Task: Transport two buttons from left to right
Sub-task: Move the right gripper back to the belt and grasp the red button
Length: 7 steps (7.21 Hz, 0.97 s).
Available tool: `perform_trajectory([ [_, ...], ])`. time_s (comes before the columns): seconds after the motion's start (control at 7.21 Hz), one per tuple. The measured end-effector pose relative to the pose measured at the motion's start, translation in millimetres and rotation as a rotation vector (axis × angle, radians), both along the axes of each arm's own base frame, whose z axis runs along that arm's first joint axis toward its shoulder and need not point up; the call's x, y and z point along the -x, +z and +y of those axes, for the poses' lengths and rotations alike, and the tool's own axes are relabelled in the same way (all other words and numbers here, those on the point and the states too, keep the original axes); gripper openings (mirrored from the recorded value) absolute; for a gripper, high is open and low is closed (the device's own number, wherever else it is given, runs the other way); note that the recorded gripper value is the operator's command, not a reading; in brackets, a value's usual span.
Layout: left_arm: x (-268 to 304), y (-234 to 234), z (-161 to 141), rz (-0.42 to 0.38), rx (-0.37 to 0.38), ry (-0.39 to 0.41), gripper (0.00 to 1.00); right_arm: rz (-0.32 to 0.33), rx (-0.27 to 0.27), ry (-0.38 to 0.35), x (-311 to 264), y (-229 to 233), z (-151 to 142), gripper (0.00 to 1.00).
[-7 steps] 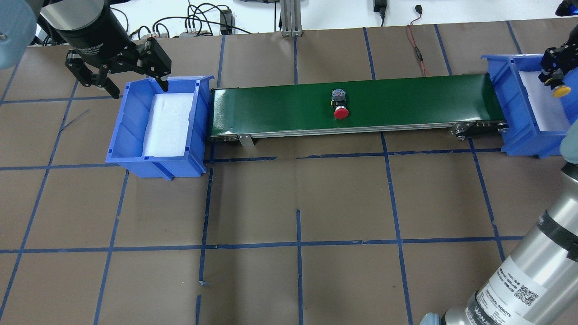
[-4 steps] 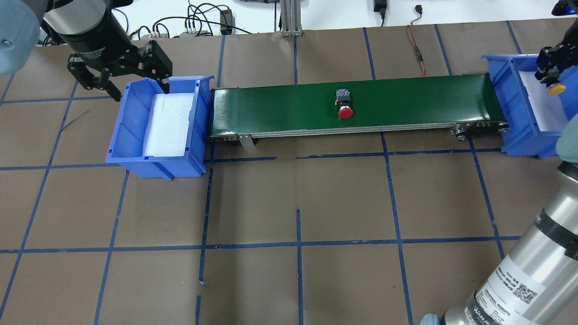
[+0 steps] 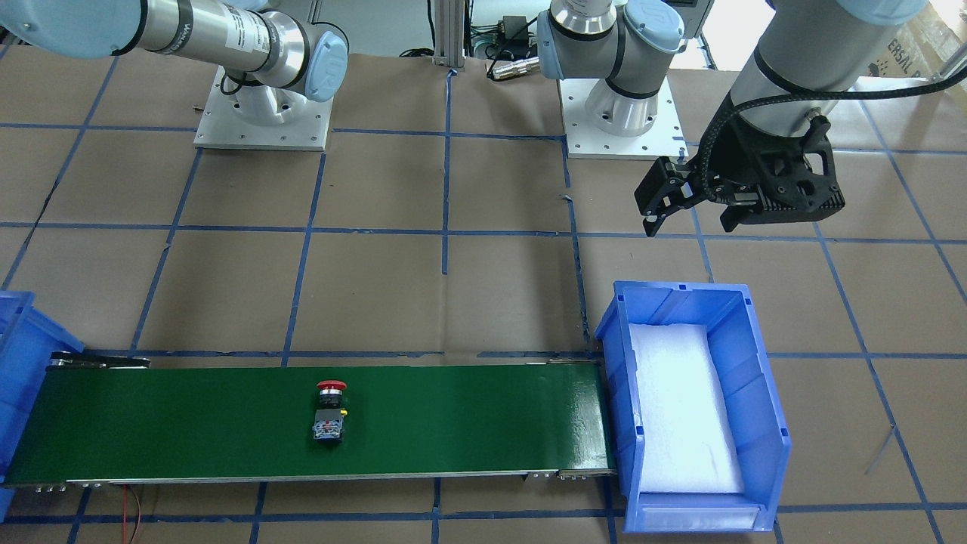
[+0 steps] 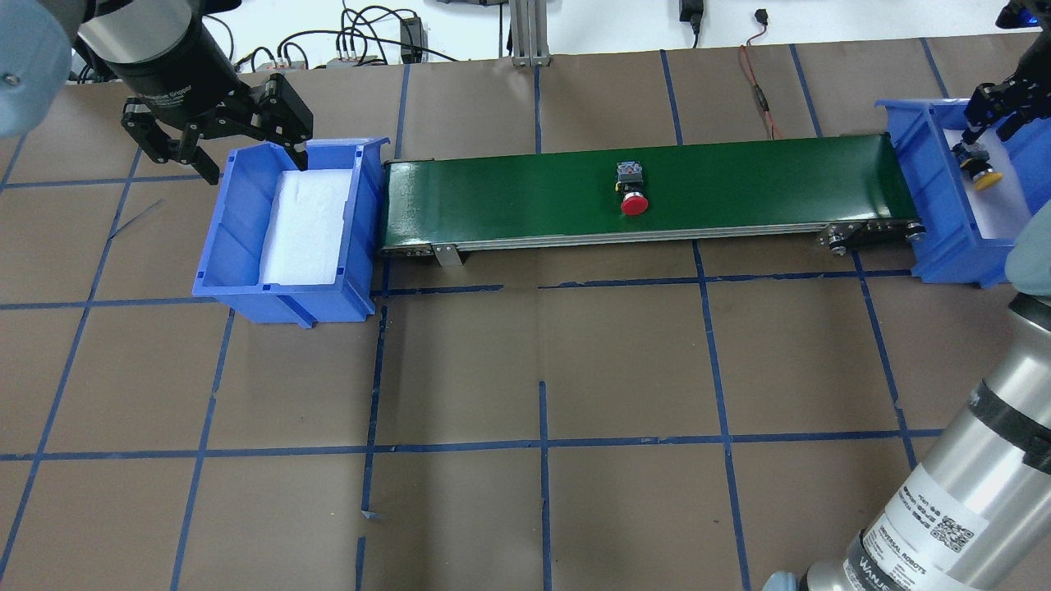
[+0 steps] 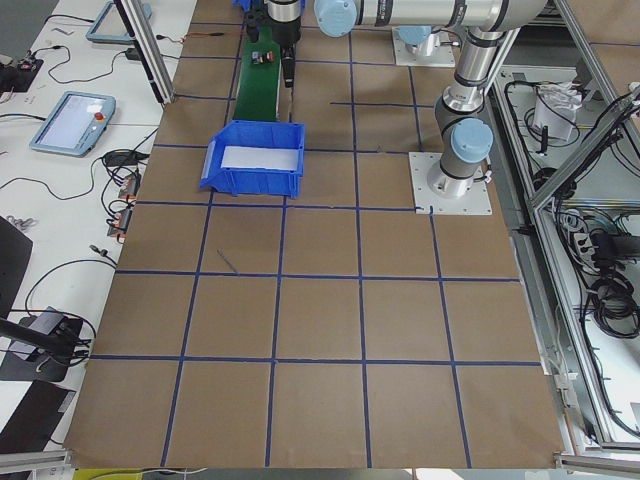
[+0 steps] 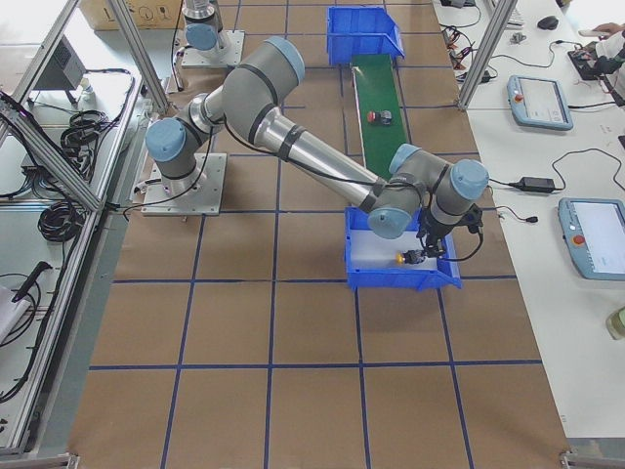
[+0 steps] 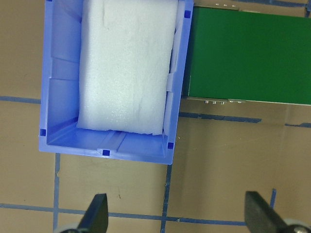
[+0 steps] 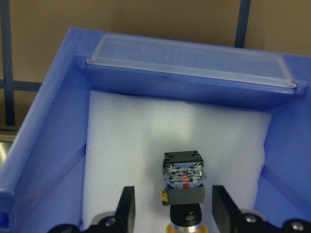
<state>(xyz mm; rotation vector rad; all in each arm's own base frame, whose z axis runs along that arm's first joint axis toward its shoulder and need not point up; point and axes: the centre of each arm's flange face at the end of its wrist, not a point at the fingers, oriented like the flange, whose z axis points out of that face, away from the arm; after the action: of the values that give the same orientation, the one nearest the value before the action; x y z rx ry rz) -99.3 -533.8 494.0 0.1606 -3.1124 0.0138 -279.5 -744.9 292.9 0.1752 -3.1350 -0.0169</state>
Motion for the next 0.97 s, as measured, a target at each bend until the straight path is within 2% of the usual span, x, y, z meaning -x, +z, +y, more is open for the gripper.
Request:
perform_trajectory([
  [0.14, -0.4, 0.6, -0.3, -0.001, 0.001, 0.000, 1.00, 0.002, 0.009, 0.024, -23.7, 32.4, 1.0, 0.71],
  [0.42, -0.8, 1.3, -0.5, -0.001, 0.003, 0.000, 1.00, -0.005, 0.005, 0.086, -119.6, 101.9, 7.5, 0.78],
  [0.55, -1.2, 2.1, -1.4, -0.002, 0.004, 0.001, 1.00, -0.018, -0.025, 0.114, -170.1, 108.5, 7.9, 0.87],
  [0.83, -1.4, 3.4, -3.1, -0.003, 0.007, 0.001, 1.00, -0.042, -0.096, 0.199, -267.5, 97.2, 10.5, 0.94],
  [0.97, -1.3, 3.4, -3.1, -0.003, 0.007, 0.000, 1.00, -0.037, -0.095, 0.225, -308.8, 92.4, 10.3, 0.95],
])
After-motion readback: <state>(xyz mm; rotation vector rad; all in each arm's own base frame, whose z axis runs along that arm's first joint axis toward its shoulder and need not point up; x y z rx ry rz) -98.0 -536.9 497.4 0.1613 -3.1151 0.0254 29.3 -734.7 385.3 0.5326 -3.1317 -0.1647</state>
